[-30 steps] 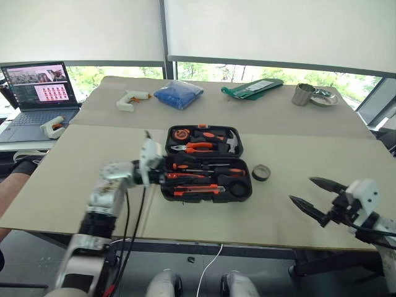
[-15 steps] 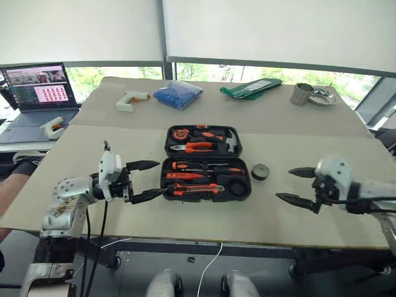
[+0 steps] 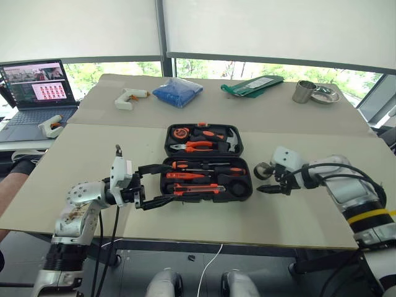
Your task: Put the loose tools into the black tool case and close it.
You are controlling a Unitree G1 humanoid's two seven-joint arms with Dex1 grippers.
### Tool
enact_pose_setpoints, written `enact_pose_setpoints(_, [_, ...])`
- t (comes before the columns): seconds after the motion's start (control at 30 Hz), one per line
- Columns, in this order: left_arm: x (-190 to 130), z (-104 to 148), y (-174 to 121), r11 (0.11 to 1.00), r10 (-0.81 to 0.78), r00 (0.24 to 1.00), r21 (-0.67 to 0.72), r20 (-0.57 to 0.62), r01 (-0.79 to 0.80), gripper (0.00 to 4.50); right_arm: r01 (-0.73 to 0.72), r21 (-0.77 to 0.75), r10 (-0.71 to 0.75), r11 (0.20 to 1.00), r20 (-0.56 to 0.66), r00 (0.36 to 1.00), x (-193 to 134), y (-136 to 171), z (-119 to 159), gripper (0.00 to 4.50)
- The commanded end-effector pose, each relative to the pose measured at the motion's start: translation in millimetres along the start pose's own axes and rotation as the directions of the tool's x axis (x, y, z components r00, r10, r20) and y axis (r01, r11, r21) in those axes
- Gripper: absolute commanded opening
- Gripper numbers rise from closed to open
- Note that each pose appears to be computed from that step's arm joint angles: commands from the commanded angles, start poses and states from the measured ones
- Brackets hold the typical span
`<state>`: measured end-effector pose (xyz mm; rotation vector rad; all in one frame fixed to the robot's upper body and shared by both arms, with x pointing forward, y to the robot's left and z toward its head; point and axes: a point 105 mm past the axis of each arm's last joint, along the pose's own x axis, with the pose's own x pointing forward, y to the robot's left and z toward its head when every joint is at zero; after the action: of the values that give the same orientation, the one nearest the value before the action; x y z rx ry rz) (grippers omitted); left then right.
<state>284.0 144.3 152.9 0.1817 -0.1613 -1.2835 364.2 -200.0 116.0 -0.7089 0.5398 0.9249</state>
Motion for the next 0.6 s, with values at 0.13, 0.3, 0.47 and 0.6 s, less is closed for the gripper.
enact_pose_setpoints(0.13, [-1, 6, -1, 1.0, -0.004, 1.0, 0.031, 0.021, 0.004, 4.5, 0.036, -0.051, -0.036, 0.998, 0.002, 0.999, -4, -11, 8, 1.04])
enact_pose_setpoints(0.3, [-4, 2, -3, 1.0, -0.013, 1.0, 0.027, 0.009, 0.013, 4.5, 0.025, -0.065, -0.022, 0.998, 0.044, 0.999, -16, -12, 18, 0.06])
enact_pose_setpoints(0.47, [-3, 2, -3, 0.999, -0.025, 1.0, 0.046, 0.009, 0.025, 4.5, -0.171, -0.061, 0.182, 0.983, 0.299, 0.937, -43, 19, 72, 0.06])
enact_pose_setpoints(0.6, [-2, 0, -7, 0.998, -0.041, 0.999, 0.044, 0.003, 0.041, 4.5, -0.307, -0.083, 0.317, 0.948, 0.312, 0.896, -42, 53, 88, 0.06])
